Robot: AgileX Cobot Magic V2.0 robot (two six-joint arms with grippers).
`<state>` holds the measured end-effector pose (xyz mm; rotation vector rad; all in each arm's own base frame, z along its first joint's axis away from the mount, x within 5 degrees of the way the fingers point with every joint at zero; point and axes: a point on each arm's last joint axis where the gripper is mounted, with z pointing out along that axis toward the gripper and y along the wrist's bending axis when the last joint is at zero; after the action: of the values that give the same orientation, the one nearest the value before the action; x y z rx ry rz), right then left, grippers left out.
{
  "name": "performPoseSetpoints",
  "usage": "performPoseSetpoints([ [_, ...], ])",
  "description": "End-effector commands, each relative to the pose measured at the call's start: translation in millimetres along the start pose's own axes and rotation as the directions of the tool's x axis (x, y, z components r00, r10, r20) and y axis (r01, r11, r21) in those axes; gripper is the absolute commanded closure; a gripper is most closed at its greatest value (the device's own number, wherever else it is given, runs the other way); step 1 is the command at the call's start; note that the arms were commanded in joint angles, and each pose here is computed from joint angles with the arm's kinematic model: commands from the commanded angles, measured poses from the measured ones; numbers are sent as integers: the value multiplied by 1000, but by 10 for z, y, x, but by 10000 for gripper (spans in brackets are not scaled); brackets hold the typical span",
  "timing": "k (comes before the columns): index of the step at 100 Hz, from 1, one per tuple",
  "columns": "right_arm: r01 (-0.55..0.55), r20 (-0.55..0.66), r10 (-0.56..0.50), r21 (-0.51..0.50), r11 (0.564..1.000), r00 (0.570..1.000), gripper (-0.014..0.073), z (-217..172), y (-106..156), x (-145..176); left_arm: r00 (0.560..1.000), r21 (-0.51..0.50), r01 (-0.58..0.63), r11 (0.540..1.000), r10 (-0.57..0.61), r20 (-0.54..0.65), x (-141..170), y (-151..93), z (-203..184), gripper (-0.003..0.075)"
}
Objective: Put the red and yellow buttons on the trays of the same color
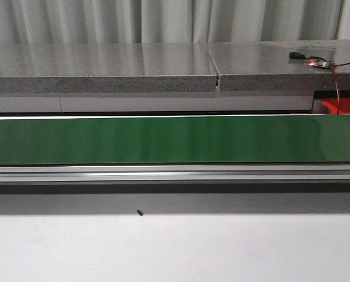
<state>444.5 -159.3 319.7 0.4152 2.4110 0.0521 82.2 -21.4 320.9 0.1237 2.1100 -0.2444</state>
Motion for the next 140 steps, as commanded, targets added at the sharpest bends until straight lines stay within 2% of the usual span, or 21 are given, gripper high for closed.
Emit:
performPoseSetpoints([
  [1,44,153,-40,-24,999,987,315,-576,201,-193,996,17,10,1000,-11,84,-125,-23,-45,739],
  [26,133,192,-117,-73,988,974,571,-922,618,-121,996,17,10,1000,-11,84,-125,-23,-45,739],
  [40,167,196,-145,-102,981,970,646,-1032,814,-5,996,17,10,1000,-11,84,-125,-23,-45,739],
  [67,213,209,-181,-145,966,961,654,-1196,1081,355,996,17,10,1000,-11,84,-125,-23,-45,739],
  [88,235,258,-188,-161,959,947,654,-1392,1152,738,996,17,10,1000,-11,84,-125,-23,-45,739],
  [107,233,324,-174,-154,960,930,654,-1620,1073,1086,996,17,10,1000,-11,84,-125,-23,-45,739],
  [140,229,516,-129,-135,964,847,654,-2137,893,1614,996,17,10,1000,-11,84,-125,-23,-45,739],
])
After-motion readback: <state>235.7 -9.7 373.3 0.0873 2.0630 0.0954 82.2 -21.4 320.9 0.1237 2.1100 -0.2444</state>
